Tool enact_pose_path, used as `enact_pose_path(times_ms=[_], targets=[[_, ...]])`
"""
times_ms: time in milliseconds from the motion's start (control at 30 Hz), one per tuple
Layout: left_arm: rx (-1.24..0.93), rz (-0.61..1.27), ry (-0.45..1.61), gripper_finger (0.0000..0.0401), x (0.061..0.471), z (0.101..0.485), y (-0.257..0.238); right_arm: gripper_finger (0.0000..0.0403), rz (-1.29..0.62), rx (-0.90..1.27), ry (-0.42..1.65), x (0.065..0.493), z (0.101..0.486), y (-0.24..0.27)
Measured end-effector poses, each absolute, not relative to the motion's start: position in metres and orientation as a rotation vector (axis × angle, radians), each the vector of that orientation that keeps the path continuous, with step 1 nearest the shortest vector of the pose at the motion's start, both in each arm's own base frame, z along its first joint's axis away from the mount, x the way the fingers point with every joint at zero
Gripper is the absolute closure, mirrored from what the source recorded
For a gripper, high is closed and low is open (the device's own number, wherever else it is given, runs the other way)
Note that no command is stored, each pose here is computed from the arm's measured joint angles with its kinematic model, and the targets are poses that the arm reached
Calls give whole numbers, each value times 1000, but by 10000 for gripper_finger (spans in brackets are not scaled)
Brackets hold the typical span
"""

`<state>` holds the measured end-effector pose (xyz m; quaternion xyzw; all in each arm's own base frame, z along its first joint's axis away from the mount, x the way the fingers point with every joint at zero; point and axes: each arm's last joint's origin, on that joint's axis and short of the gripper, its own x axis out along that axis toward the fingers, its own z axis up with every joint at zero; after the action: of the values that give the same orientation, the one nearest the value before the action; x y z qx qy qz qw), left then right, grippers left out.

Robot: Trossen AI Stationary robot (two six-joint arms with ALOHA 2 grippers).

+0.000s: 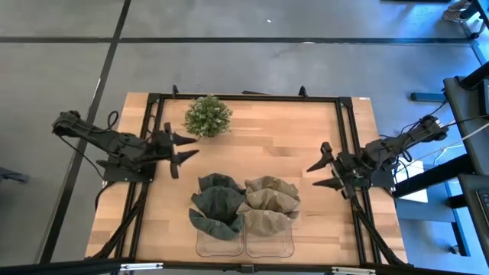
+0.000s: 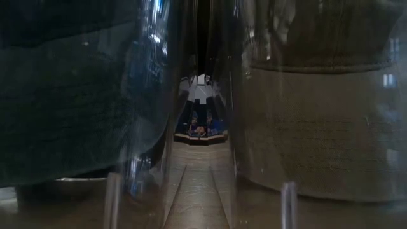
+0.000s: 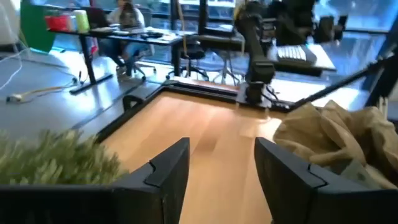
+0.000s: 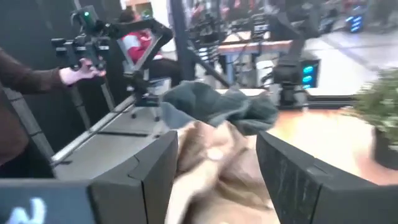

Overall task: Pick & Place hat
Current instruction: Return to Home Position

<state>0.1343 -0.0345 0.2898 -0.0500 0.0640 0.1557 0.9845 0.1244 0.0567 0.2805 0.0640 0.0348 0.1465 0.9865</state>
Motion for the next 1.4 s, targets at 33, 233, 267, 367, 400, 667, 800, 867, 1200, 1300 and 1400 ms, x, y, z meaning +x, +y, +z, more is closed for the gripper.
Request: enact_pose_path(times_ms=[33,233,267,367,400,667,800,867,1200,1300,1400], targets=[[-118,314,115,226,130,284,-33,184,265,120,55,123,275,55],[-239,198,-6,224,107,257,-26,184,191,199,-27,106,244,42],[-250,190,-26,224,104,253,-25,184,196,209,-45,104,240,41],[-259,217,-61,227,96,240,-21,184,184,236,-61,99,224,38],[-263,218,-71,227,94,237,-20,184,179,239,-69,97,218,37],[-217,75,-137,224,82,221,-18,184,177,211,-167,86,204,30],[-205,70,-127,226,84,208,-16,184,168,167,-189,84,207,28],[-204,54,-119,227,85,205,-15,184,169,165,-179,84,206,28],[-252,5,-105,224,94,184,-7,184,207,178,-157,85,202,28],[-251,11,-118,227,96,178,-5,184,207,176,-156,85,202,28],[-253,22,-121,227,96,177,-2,184,195,171,-155,85,202,28]])
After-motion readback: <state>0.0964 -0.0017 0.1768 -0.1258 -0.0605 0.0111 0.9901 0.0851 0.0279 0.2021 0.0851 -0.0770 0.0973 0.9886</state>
